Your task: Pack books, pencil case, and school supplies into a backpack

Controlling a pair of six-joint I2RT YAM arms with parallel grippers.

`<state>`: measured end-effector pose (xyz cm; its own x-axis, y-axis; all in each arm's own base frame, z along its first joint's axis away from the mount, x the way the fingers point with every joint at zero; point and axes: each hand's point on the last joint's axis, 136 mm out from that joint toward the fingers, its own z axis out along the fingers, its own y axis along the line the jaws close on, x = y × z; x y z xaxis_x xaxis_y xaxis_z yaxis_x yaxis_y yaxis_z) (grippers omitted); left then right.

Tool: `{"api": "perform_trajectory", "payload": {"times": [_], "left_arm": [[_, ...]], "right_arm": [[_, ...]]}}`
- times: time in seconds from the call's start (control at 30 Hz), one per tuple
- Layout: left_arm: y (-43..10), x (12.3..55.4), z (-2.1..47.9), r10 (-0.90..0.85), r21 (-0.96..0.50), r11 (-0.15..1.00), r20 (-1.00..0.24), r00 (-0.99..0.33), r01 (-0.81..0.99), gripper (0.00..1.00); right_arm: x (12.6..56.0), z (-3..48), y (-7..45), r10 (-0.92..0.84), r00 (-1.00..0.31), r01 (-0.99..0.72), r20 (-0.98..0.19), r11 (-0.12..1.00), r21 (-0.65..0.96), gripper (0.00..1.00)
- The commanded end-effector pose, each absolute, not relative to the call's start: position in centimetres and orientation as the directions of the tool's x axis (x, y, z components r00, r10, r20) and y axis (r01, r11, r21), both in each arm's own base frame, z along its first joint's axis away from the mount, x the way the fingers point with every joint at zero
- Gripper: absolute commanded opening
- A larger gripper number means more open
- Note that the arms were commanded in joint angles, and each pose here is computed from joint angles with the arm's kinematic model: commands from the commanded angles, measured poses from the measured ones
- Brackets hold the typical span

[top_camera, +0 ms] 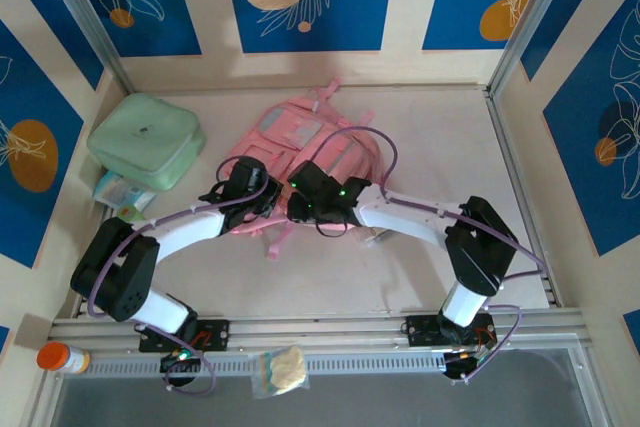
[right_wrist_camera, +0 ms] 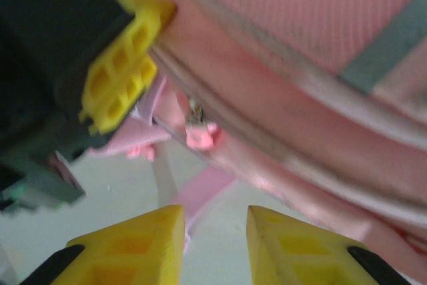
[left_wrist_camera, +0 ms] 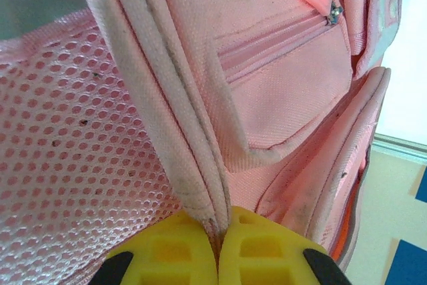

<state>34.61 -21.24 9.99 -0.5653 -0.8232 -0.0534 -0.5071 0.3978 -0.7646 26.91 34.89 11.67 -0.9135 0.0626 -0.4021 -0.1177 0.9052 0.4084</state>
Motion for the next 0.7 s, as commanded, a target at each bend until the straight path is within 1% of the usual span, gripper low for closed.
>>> {"api": "perform_trajectory", "payload": {"times": [0.0,0.1,0.23,0.3,0.43,0.53,0.67], "left_arm": [[-24.2,34.5,14.1,-0.784,-0.851,0.316,0.015,-0.621,-0.42,0.0],[-24.4,34.3,14.3,-0.784,-0.857,0.299,0.03,-0.62,-0.419,0.0],[-24.8,34.1,14.5,-0.784,-0.863,0.276,0.053,-0.619,-0.423,0.0],[-24.7,34.0,14.7,-0.788,-0.869,0.255,0.066,-0.612,-0.423,0.0],[-24.7,33.8,15.2,-0.785,-0.87,0.263,0.057,-0.617,-0.416,0.0],[-24.7,33.8,15.3,-0.788,-0.874,0.244,0.074,-0.611,-0.421,0.0],[-24.7,33.8,15.4,-0.787,-0.875,0.24,0.078,-0.612,-0.421,0.0]], "right_arm": [[28.7,12.2,35.8,0.145,-0.888,-0.061,-0.437,0.904,0.423,0.3],[29.2,11.8,36.6,0.168,-0.878,-0.055,-0.449,0.895,0.442,0.3],[29.9,11.2,36.8,0.178,-0.877,-0.033,-0.447,0.904,0.426,0.32],[30.1,10.8,35.9,0.199,-0.872,0.011,-0.448,0.922,0.387,0.31],[29.7,10.5,33.4,0.226,-0.861,0.079,-0.456,0.945,0.319,0.27],[28.9,10.7,31.1,0.233,-0.862,0.121,-0.45,0.957,0.264,0.27],[27.5,11.6,29.3,0.194,-0.869,0.105,-0.455,0.972,0.212,0.27]]}}
